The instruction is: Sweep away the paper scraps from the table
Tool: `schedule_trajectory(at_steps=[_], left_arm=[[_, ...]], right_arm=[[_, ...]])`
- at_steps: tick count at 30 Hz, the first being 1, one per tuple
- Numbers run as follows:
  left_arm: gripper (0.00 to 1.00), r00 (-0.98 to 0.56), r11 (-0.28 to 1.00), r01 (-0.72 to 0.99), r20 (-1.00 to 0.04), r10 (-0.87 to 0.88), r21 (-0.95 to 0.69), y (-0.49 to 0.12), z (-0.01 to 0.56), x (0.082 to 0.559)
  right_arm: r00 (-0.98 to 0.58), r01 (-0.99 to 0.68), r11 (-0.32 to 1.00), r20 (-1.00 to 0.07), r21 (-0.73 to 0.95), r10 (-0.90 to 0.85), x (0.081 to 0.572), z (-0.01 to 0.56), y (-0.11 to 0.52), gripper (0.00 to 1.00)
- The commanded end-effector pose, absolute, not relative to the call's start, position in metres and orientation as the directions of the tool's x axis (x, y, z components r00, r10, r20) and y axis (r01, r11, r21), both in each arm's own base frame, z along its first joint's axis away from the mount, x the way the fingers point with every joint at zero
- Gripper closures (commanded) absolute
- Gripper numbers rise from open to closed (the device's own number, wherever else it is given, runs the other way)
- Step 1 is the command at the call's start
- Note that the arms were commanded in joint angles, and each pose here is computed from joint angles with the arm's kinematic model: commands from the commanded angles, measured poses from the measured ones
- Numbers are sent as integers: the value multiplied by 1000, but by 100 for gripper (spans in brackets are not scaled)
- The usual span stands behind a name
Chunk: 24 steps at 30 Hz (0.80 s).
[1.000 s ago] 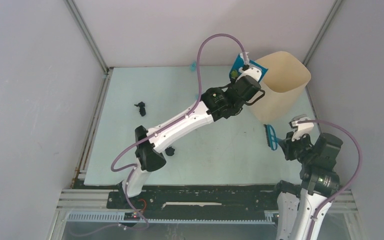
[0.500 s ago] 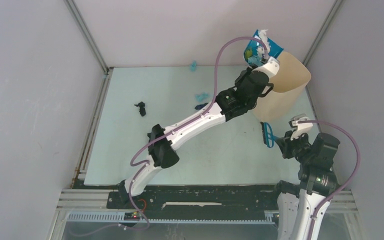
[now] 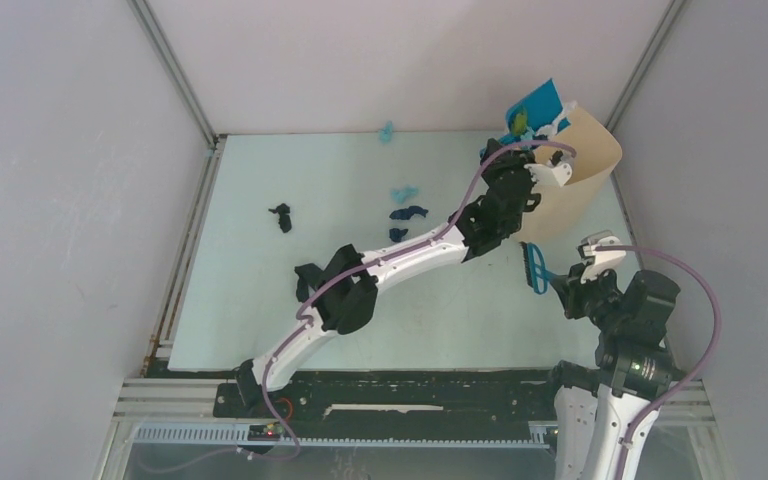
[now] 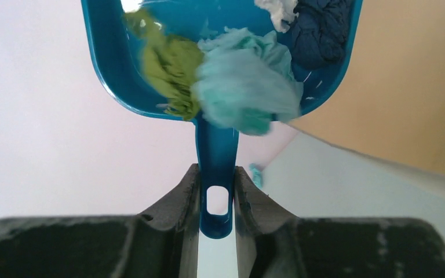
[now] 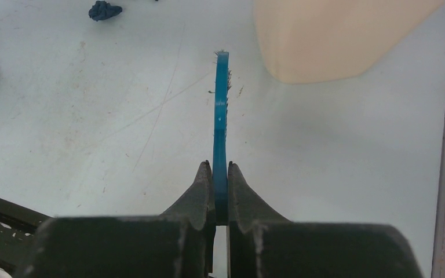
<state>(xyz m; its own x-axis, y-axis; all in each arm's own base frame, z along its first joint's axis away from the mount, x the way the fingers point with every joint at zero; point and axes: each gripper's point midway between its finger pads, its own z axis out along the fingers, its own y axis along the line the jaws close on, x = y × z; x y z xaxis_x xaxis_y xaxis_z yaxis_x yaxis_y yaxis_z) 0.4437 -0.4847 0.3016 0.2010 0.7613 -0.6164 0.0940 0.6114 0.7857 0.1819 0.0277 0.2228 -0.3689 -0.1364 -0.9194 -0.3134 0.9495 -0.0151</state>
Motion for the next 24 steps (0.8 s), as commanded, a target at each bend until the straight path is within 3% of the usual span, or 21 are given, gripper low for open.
schedule_trajectory(at_steps=[1, 7, 16, 19, 24], left_arm=[[99, 248, 493, -99, -458, 854, 864, -469, 337, 446], [99, 246, 377, -118, -340, 908, 919, -470, 324, 447], [100, 248, 371, -121, -334, 909, 921, -466, 326, 448], [100, 239, 430, -130, -393, 888, 893, -459, 340, 448], [100, 275, 654, -137, -605, 747, 744, -441, 392, 441]], right_arm=[[-343, -322, 946, -929, -20, -137, 186, 229, 30, 100], [-338, -339, 940, -930, -22, -144, 185, 229, 33, 100], [-338, -335, 942, -930, -23, -143, 185, 230, 33, 100], [-337, -331, 943, -931, -23, -141, 185, 230, 32, 100], [-340, -325, 945, -930, -22, -138, 186, 229, 32, 100]])
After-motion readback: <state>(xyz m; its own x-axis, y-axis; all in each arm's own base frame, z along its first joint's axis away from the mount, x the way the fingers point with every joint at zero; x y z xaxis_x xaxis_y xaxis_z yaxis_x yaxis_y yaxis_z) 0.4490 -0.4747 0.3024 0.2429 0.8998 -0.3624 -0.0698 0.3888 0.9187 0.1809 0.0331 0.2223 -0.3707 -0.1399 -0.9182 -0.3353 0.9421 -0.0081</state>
